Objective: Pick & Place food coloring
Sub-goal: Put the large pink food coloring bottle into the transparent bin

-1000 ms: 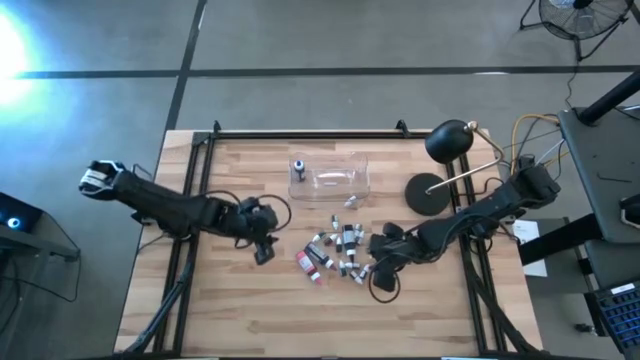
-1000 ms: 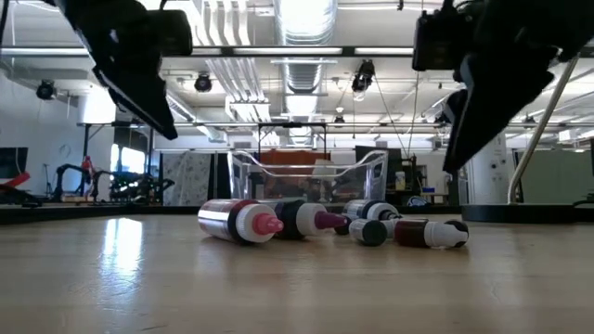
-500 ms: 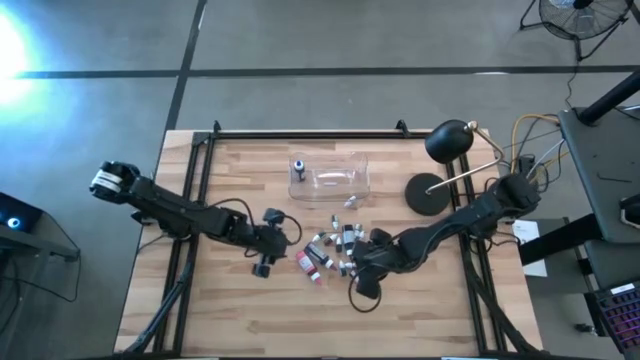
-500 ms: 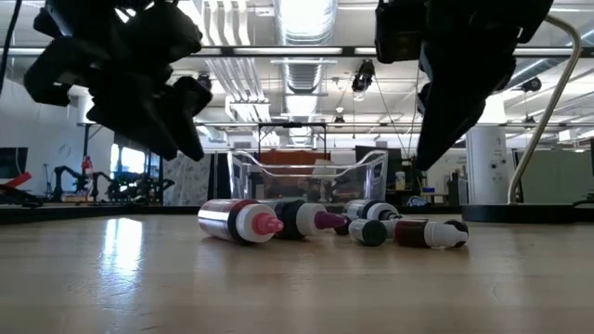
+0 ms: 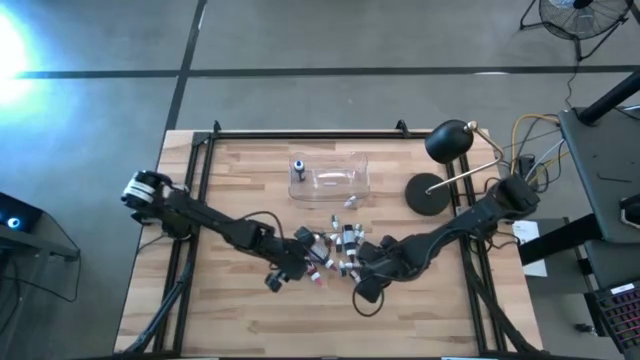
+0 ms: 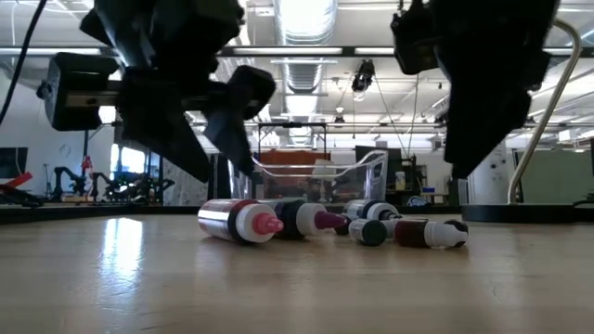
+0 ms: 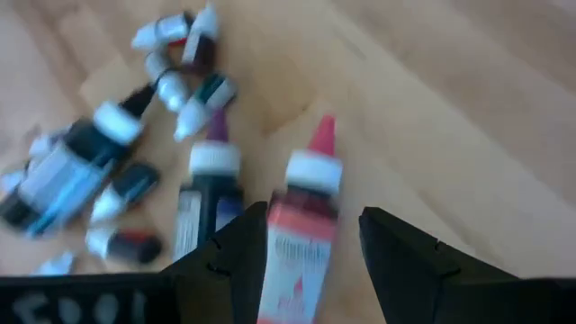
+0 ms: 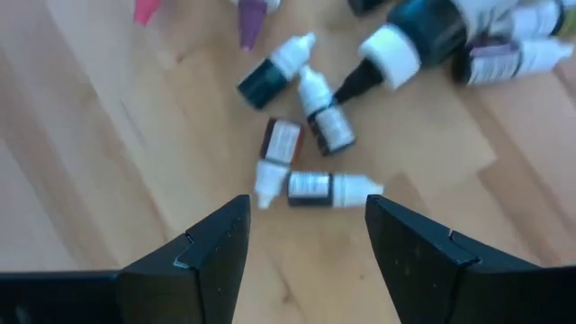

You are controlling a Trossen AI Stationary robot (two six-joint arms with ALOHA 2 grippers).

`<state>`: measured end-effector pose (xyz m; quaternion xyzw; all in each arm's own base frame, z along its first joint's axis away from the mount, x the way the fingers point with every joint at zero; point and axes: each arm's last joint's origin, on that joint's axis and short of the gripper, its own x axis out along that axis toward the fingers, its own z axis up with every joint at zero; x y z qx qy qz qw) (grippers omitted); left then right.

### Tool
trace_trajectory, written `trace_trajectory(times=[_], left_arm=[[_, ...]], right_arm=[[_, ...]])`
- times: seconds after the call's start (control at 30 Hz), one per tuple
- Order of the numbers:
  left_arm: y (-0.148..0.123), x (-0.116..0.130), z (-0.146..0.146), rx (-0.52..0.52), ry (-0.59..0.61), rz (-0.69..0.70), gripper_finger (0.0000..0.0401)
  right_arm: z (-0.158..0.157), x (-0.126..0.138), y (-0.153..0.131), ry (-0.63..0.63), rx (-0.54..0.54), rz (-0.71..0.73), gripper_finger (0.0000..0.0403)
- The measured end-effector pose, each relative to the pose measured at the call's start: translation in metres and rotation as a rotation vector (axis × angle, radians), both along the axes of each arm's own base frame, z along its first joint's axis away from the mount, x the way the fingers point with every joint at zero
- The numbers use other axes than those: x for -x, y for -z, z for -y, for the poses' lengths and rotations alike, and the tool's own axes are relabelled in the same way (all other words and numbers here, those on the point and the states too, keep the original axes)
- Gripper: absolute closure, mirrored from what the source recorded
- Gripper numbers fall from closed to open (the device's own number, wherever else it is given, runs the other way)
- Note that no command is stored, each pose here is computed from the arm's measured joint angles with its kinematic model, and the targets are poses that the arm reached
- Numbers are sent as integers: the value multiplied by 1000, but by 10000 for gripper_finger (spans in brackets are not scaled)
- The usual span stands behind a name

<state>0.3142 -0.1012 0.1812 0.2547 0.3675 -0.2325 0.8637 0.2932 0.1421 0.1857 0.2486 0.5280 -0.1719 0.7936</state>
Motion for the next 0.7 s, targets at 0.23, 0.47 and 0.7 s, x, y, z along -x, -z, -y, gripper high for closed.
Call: trace_trajectory(times=[0.23, 0.47, 0.7], left_arm=[[2, -30, 13, 5, 39, -38, 249], [16, -46, 18, -49, 52, -182, 250], [24, -52, 19, -114, 32, -258, 251]], right_arm=[[-19, 14, 5, 36, 24, 11, 188], [-33, 25, 6, 75, 54, 51, 188], [-36, 27, 6, 84, 96, 84, 188]])
